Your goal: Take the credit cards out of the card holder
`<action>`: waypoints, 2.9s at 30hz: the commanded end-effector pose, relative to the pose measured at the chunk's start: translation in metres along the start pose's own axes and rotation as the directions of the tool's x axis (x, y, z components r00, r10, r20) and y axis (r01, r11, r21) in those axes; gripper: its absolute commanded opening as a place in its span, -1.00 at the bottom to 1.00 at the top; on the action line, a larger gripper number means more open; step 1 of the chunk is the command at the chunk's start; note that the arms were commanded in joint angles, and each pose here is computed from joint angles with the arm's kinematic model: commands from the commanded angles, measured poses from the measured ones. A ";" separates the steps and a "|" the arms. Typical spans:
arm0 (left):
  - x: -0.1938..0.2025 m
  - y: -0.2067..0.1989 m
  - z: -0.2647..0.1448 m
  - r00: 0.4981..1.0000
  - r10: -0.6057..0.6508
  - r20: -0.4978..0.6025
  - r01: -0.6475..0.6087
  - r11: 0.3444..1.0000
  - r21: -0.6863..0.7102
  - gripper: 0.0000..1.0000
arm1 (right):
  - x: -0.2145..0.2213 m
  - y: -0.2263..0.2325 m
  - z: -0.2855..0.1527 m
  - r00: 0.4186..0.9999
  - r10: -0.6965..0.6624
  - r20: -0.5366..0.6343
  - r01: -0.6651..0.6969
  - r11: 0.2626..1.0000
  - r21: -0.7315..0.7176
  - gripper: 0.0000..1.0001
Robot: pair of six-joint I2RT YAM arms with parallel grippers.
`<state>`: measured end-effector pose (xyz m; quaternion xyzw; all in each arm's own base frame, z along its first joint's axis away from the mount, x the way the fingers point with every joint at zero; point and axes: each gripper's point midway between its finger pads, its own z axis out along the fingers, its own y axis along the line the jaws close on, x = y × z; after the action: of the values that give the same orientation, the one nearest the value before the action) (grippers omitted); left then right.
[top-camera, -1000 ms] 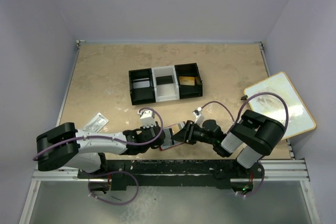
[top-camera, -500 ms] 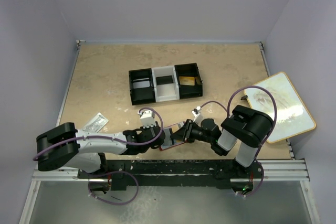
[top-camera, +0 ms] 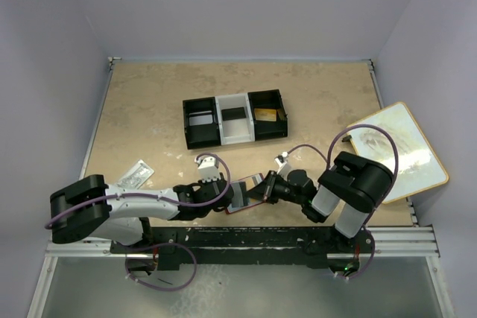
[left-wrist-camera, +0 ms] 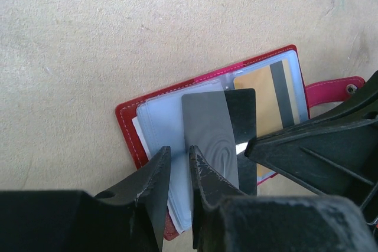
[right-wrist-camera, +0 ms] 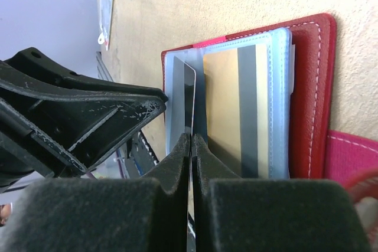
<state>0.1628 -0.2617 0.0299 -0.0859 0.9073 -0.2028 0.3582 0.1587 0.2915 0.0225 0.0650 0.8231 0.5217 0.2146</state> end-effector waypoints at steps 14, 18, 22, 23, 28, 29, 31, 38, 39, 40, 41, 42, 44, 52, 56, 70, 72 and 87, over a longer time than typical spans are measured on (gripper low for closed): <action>0.008 0.009 0.000 0.998 0.049 -0.026 -0.050 0.998 -0.025 -0.68 | -0.012 -0.003 -0.002 0.999 -0.027 0.024 0.025 0.998 0.057 -0.69; 0.011 0.009 0.002 0.998 0.056 -0.038 -0.057 0.998 -0.026 -0.69 | -0.013 0.000 0.006 1.000 -0.018 0.013 0.017 0.998 0.053 -0.56; 0.012 0.008 0.002 0.997 0.057 -0.045 -0.059 0.998 -0.026 -0.71 | -0.008 0.009 0.011 1.000 -0.022 -0.020 0.022 1.000 -0.013 -0.55; 0.012 0.007 0.002 0.997 0.057 -0.044 -0.059 0.998 -0.025 -0.71 | -0.007 0.010 0.011 1.000 -0.017 -0.022 0.016 0.999 -0.028 -0.55; 0.011 0.012 0.002 0.996 0.073 -0.042 -0.075 0.996 -0.042 -0.72 | -0.001 0.013 0.011 0.999 0.008 -0.039 -0.011 0.997 -0.079 -0.58; 0.011 0.011 0.002 0.997 0.072 -0.040 -0.073 0.996 -0.042 -0.73 | -0.001 0.013 0.011 0.999 0.008 -0.040 -0.011 0.997 -0.083 -0.60; 0.011 0.013 0.003 0.996 0.073 -0.041 -0.075 0.996 -0.047 -0.73 | 0.000 0.011 0.011 0.999 0.011 -0.041 -0.015 0.997 -0.081 -0.68; 0.010 0.016 0.002 0.997 0.071 -0.035 -0.072 0.996 -0.056 -0.74 | -0.003 0.009 0.006 1.000 0.002 -0.015 -0.002 0.998 -0.059 -1.00; 0.009 0.015 0.002 0.997 0.070 -0.032 -0.072 0.996 -0.056 -0.74 | -0.004 0.007 0.005 1.000 0.000 -0.008 -0.001 0.999 -0.049 -1.00; 0.009 0.015 0.002 0.997 0.070 -0.030 -0.072 0.996 -0.057 -0.74 | -0.005 0.006 0.003 1.000 -0.002 -0.002 0.002 0.999 -0.042 -1.00; 0.009 0.016 0.002 0.997 0.072 -0.030 -0.074 0.996 -0.059 -0.74 | -0.006 0.007 0.002 1.000 -0.005 0.001 0.005 0.999 -0.041 -1.00; 0.008 0.016 0.002 0.997 0.073 -0.028 -0.075 0.995 -0.061 -0.74 | -0.007 0.007 0.001 1.000 -0.007 0.005 0.007 0.999 -0.042 -1.00; 0.008 0.017 0.002 0.997 0.075 -0.028 -0.077 0.995 -0.064 -0.74 | -0.008 0.008 -0.002 1.000 -0.007 0.011 0.007 0.999 -0.041 -1.00; 0.008 0.018 0.000 0.996 0.079 -0.032 -0.081 0.995 -0.064 -0.74 | -0.020 0.009 -0.011 0.998 -0.024 0.054 0.026 0.999 -0.030 -1.00; 0.008 0.014 -0.002 0.996 0.084 -0.041 -0.086 0.995 -0.050 -0.74 | -0.029 0.008 -0.009 0.995 -0.083 0.064 0.082 0.996 0.024 -1.00; 0.004 0.007 -0.003 0.997 0.074 -0.029 -0.075 0.997 -0.032 -0.73 | -0.043 0.006 -0.003 0.969 -0.245 -0.010 0.243 0.954 0.175 -1.00; 0.003 0.007 -0.003 0.997 0.075 -0.029 -0.076 0.996 -0.035 -0.71 | -0.038 0.004 -0.004 0.972 -0.235 -0.024 0.236 0.957 0.168 -1.00; 0.000 -0.053 -0.004 0.999 0.027 -0.040 -0.020 0.986 0.164 -0.56 | -0.032 -0.002 -0.006 0.980 -0.194 -0.040 0.198 0.963 0.183 -0.94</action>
<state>0.1576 -0.2843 0.0419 -0.0557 0.9050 -0.2450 0.3432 0.1902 0.2785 0.0364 -0.0066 0.8680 0.4232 0.2598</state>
